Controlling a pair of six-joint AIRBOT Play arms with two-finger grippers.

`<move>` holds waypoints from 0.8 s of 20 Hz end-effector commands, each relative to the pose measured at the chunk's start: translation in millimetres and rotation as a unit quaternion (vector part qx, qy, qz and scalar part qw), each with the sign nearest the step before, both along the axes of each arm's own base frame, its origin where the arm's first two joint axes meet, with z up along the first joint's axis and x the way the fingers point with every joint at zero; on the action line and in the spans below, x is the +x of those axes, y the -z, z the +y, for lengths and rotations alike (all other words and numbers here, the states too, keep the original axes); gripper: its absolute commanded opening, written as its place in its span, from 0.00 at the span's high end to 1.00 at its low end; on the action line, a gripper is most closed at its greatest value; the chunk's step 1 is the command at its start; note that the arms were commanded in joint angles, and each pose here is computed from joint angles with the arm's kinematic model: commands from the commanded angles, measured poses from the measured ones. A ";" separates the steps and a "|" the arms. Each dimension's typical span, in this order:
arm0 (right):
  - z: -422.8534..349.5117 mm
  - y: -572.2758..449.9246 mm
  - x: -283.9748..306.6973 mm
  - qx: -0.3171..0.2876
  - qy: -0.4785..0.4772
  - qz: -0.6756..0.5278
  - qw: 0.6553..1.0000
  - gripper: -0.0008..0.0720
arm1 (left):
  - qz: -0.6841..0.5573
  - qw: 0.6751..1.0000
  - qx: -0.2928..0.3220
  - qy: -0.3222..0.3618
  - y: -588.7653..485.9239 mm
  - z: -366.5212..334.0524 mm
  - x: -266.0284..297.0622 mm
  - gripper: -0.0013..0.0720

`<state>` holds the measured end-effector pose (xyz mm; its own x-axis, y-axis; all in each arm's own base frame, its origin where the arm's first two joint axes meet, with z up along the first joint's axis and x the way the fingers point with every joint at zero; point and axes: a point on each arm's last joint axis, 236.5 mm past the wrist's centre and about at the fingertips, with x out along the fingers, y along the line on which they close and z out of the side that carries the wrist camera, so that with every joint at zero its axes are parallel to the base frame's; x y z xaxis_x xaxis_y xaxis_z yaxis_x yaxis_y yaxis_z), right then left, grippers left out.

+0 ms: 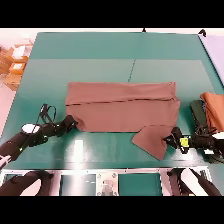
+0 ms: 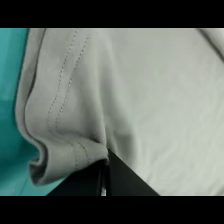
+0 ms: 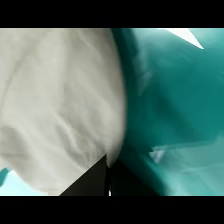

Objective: Fold the shirts.

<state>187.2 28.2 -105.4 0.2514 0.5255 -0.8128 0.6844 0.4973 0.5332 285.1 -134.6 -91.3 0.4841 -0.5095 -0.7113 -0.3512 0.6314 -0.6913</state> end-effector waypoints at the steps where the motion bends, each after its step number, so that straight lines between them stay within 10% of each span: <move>1: 11.8 -18.2 14.2 0.037 -0.027 -0.039 0.998 0.96 | 0.014 0.998 -0.005 0.067 -8.5 0.5 -14.6 0.95; 9: -26.5 -37.7 -41.5 -0.080 -0.057 0.069 0.993 0.96 | 0.086 0.988 0.067 0.111 -20.6 66.1 -67.4 0.95; 16: -22.7 -129.9 59.3 -0.088 -0.045 -0.116 0.988 0.96 | 0.002 0.991 0.080 0.104 -95.3 74.0 -10.9 0.95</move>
